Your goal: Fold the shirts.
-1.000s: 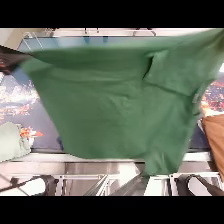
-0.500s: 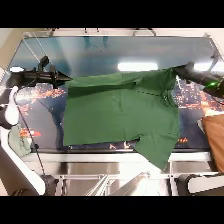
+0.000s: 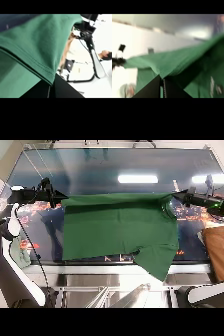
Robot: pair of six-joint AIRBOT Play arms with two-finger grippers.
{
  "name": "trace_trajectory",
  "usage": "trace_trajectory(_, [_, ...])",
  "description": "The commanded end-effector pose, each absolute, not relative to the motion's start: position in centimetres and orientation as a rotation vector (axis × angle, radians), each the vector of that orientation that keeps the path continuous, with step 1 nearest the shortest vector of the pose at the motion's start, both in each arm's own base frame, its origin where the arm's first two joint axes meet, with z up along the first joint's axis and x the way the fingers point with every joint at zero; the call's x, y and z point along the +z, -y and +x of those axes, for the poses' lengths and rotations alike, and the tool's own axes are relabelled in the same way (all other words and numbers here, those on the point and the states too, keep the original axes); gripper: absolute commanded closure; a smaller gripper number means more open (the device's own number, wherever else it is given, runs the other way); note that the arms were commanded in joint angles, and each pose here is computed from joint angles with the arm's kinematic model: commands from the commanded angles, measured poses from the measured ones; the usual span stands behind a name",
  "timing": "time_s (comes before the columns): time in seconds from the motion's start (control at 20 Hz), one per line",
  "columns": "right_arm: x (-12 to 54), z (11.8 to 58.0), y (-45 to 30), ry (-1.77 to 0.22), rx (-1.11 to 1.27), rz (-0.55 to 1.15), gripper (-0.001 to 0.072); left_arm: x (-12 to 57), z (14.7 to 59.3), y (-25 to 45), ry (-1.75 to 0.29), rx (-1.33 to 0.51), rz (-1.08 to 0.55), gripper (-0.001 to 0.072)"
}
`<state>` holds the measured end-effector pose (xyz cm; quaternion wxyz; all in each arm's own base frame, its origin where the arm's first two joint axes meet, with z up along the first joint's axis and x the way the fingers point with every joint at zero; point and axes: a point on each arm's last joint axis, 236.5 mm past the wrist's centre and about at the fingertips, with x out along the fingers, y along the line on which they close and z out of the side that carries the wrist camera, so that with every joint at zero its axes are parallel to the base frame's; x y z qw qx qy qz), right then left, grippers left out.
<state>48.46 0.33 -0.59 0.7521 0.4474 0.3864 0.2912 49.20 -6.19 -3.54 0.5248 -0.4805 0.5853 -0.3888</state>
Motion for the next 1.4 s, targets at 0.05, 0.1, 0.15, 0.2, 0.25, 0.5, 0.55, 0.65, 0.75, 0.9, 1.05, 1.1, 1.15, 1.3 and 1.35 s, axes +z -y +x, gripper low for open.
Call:
trace_trajectory(0.05, [-6.0,42.8,0.2,-1.19,0.563,0.881,0.0683,-4.6,45.8,5.8,-1.564,-0.905,-1.12,0.0701])
trace_trajectory(0.1, [-6.9,42.0,0.5,-1.237,0.539,0.858,0.0683,-5.8,45.0,5.6,-1.632,-0.849,-1.098,0.0701])
trace_trajectory(0.15, [-7.7,41.4,0.8,-1.275,0.519,0.829,0.0683,-7.1,44.1,5.2,-1.698,-0.791,-1.067,0.0702])
trace_trajectory(0.2, [-8.2,41.2,1.0,-1.292,0.5,0.811,0.0682,-8.2,43.4,5.1,-1.75,-0.751,-1.028,0.0703])
trace_trajectory(0.25, [-8.4,41.3,1.2,-1.29,0.492,0.803,0.0682,-9.3,42.7,4.8,-1.795,-0.712,-0.982,0.0702])
trace_trajectory(0.5, [-8.7,42.2,1.8,-1.278,0.421,0.826,0.0399,-9.8,41.8,5.4,-1.881,-0.635,-0.954,0.0265])
trace_trajectory(0.55, [-8.3,42.2,2.2,-1.27,0.408,0.828,0.0399,-9.2,41.9,5.4,-1.885,-0.609,-0.965,0.0032])
trace_trajectory(0.65, [-6.5,42.0,3.2,-1.247,0.393,0.785,0.0399,-7.2,42.2,5.0,-1.844,-0.607,-0.935,0.0008])
trace_trajectory(0.75, [-4.6,41.1,4.6,-1.246,0.343,0.711,0.0405,-4.6,41.6,4.9,-1.784,-0.652,-0.882,0.0009])
trace_trajectory(0.9, [-1.5,37.9,3.9,-1.257,0.337,0.636,0.0424,-1.8,37.8,4.6,-1.759,-0.679,-0.839,0.0009])
trace_trajectory(1.05, [-0.7,34.1,1.8,-1.205,0.292,0.633,0.0476,-1.5,32.7,4.5,-1.726,-0.644,-0.825,0.0008])
trace_trajectory(1.1, [-0.7,33.1,0.9,-1.172,0.274,0.647,0.0476,-1.8,31.2,4.6,-1.698,-0.63,-0.836,0.0008])
trace_trajectory(1.15, [-0.7,32.3,0.2,-1.131,0.272,0.642,0.0476,-2.4,30.1,4.7,-1.671,-0.596,-0.855,0.0009])
trace_trajectory(1.3, [0.0,30.4,-2.2,-1.032,0.301,0.666,0.0476,-4.8,26.1,5.2,-1.664,-0.483,-0.952,0.0009])
trace_trajectory(1.35, [0.5,30.0,-2.9,-1.009,0.322,0.67,0.0476,-5.6,25.0,5.4,-1.672,-0.452,-0.963,0.0009])
